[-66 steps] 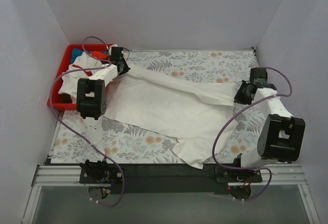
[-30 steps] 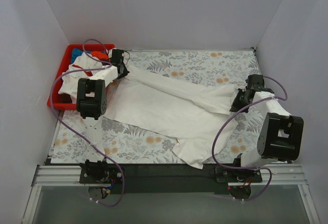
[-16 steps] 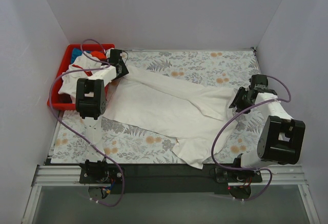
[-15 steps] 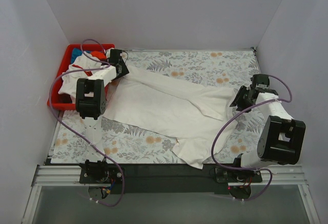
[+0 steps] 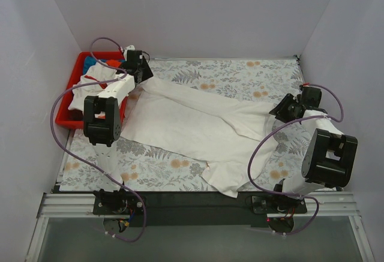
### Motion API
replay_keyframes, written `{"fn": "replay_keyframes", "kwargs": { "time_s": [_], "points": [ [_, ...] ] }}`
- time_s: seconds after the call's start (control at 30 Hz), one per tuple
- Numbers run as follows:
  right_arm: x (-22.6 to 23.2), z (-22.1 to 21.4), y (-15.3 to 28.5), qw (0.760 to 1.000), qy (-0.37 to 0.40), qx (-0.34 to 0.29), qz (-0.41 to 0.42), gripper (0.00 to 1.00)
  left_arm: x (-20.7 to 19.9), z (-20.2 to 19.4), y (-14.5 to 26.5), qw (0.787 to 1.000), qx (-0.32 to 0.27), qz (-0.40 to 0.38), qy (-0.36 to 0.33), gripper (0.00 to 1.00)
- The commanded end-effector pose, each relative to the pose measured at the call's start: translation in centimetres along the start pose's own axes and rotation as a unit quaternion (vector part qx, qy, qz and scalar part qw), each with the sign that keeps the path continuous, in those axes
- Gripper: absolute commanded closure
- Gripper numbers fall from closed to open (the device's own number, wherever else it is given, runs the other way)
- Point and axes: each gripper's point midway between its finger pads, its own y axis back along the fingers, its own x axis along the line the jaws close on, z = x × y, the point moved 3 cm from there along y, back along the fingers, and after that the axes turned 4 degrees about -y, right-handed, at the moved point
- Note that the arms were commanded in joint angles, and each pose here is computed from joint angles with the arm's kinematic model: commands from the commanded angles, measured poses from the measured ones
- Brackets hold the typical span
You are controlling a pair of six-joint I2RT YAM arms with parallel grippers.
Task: Fold and stack the t-shirts
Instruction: Fold the tshirt
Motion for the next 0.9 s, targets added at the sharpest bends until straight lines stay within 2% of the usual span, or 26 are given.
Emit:
{"fn": "replay_keyframes", "kwargs": {
  "time_s": [0.0, 0.2, 0.5, 0.67, 0.8, 0.87],
  "points": [
    [1.1, 3.0, -0.1, 0.998, 0.018, -0.058, 0.024, 0.53, -1.3, 1.4, 0.7, 0.999, -0.023, -0.029, -0.013, 0.48],
    [0.7, 5.3, -0.6, 0.996, 0.006, -0.083, 0.042, 0.43, -1.7, -1.0, -2.0, 0.999, 0.006, -0.045, -0.024, 0.59],
    [1.8, 6.7, -3.1, 0.991, -0.016, -0.057, 0.116, 0.46, -0.8, -4.7, -4.4, 0.998, 0.048, -0.034, -0.031, 0.61],
    [2.6, 7.0, -4.6, 0.985, -0.058, -0.045, 0.155, 0.46, -0.3, -6.1, -4.9, 0.997, 0.062, -0.026, -0.032, 0.61],
    [1.9, 7.1, -5.8, 0.986, -0.079, -0.047, 0.142, 0.47, 0.0, -7.0, -5.1, 0.997, 0.074, -0.02, -0.03, 0.61],
    [1.4, 6.9, -6.8, 0.985, -0.092, -0.042, 0.139, 0.5, 0.1, -7.4, -5.1, 0.996, 0.082, -0.018, -0.025, 0.61]
  ]
}}
